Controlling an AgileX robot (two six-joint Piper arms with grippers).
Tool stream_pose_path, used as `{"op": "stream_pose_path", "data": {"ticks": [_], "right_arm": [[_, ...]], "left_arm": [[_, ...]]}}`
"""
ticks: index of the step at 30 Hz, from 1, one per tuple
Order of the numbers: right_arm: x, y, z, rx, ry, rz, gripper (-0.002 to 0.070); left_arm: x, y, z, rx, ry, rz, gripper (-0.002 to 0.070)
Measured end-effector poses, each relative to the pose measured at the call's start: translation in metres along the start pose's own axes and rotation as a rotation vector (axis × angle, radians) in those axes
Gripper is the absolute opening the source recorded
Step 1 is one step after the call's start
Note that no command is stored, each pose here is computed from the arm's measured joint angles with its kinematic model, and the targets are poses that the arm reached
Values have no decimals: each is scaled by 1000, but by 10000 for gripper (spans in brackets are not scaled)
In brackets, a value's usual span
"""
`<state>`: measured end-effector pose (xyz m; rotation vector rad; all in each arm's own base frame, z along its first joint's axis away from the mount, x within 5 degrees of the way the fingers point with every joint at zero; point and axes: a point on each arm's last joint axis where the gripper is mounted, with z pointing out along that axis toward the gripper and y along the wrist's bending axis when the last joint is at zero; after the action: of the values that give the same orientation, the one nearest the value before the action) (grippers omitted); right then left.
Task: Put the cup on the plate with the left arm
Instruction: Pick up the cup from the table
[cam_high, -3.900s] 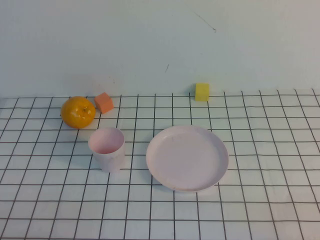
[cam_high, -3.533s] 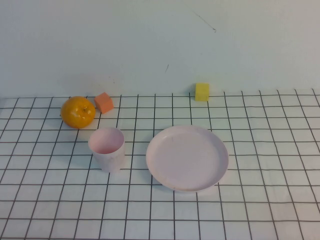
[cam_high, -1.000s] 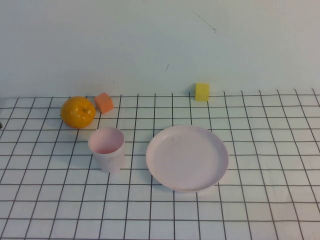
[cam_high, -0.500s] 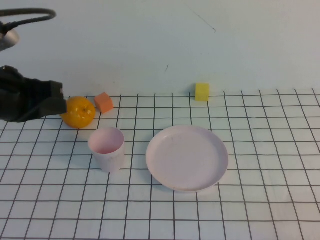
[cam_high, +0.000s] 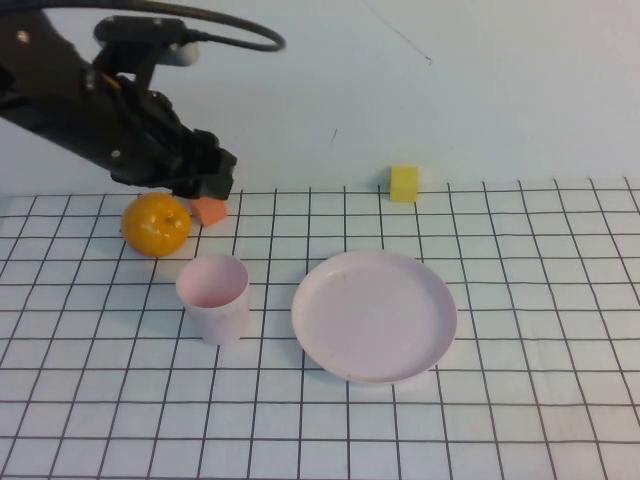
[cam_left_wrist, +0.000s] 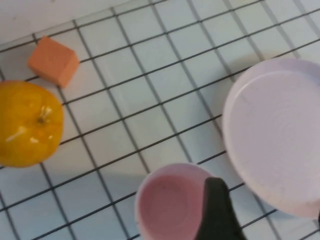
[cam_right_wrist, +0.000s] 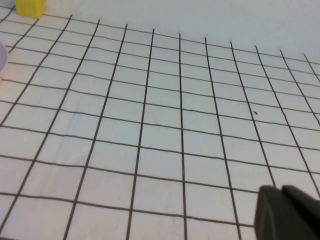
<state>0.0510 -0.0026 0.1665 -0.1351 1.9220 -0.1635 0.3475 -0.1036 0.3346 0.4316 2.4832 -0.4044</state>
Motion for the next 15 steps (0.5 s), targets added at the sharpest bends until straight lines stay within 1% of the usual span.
{"op": "stream_pose_path", "data": {"ticks": [2,5,7,12,15], "right_arm": [[0,0,0,0,0,0,-2],[0,0,0,0,0,0,-2],[0,0,0,0,0,0,-2],[0,0,0,0,0,0,-2],[0,0,0,0,0,0,-2]], "left_arm": [[-2,3,14,-75,71,7,424],[0,13,42,-143,176,-29,462],[5,20,61,-164,235,-42,470],[19,32,106,-184,348,-64,473],[28,39,127,-194,401,-61,441]]}}
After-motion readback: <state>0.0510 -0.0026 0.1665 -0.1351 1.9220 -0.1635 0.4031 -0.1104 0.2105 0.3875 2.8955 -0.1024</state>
